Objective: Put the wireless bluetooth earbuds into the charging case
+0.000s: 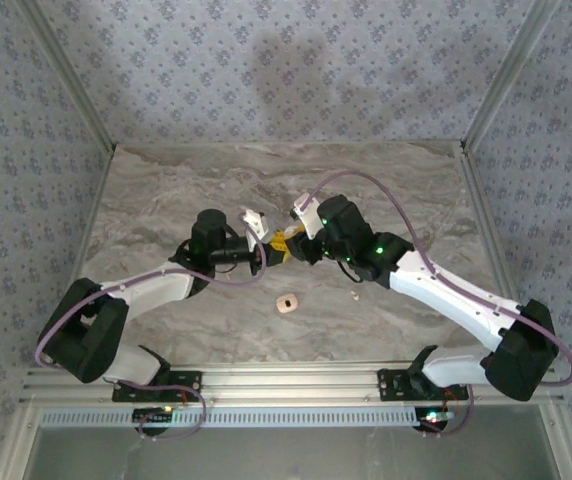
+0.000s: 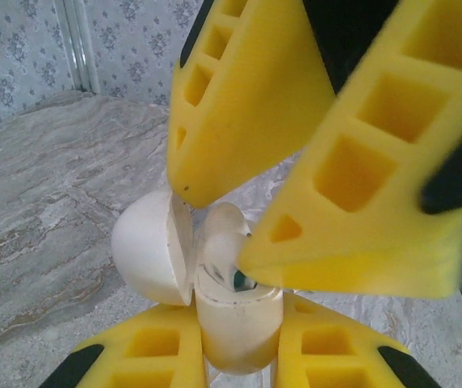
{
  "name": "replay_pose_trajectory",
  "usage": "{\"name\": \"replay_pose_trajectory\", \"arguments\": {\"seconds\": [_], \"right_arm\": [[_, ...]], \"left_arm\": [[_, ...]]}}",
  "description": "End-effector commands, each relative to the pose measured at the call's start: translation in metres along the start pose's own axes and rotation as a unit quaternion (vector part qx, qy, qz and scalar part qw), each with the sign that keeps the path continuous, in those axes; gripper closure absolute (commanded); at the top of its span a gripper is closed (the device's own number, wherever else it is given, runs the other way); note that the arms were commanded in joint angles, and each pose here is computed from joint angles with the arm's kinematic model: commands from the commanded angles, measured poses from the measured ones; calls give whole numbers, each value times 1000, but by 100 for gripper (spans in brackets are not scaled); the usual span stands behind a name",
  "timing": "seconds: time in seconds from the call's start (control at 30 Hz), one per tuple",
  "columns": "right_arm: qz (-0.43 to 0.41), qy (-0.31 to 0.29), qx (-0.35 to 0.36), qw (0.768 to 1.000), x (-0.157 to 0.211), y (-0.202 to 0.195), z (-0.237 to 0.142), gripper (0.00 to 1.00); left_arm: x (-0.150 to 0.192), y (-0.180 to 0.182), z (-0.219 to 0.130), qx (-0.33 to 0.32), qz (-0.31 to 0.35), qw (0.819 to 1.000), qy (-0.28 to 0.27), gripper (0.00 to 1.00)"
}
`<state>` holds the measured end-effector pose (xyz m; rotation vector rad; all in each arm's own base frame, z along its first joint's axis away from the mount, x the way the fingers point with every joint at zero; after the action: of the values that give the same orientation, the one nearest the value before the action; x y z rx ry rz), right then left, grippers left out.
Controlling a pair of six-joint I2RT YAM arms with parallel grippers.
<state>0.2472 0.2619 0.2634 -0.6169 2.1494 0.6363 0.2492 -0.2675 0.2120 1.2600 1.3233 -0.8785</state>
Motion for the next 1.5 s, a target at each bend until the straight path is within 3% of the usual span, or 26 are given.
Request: {"name": "replay_pose_trajectory", "arguments": {"seconds": [0.0,0.17,0.33,0.4,0.57,0.7,0.83,1.23,1.47], "right_arm": [[4,-7,-24,1000,-11,5,-15,55],[18,-25,-72,997,-22,9,-32,45],[-10,-43,-110,993,-25,8,-49,42],[-49,-43,-128,990,-22,7,-56,35],[-149,-15,-135,979,-9,-3,-62,30],[-279,0,-158,947,8,-3,-61,28],[-308,14,-143,940,8,-9,-51,20],[-329,83,-193,921,22,-1,-10,18],[-314,99,-242,913,27,11,-21,27]], "left_arm": [[-25,1,-3,3,37,999,-31,87],[-19,-2,-2,12,36,999,-19,87],[-15,-4,-3,18,46,999,-5,87],[-14,-6,-4,23,51,998,3,87],[-12,-13,-5,40,77,996,28,87],[-11,-18,-7,50,95,993,40,87],[-12,-22,-8,53,104,992,43,87],[-15,-23,-10,50,113,991,45,87],[-13,-18,-7,33,103,993,41,87]]}}
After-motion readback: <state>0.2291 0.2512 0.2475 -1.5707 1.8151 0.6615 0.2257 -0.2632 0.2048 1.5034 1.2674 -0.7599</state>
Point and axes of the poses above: each hand's point on the last joint's axis, 136 mm out from that joint toward the fingers, its own z axis out along the fingers, its own y axis along the line the jaws close on, x = y × z, the point moved 5 cm from there along -z, back along the fingers, and after that the axes turned 13 degrees about z, right-handed, at the moved point
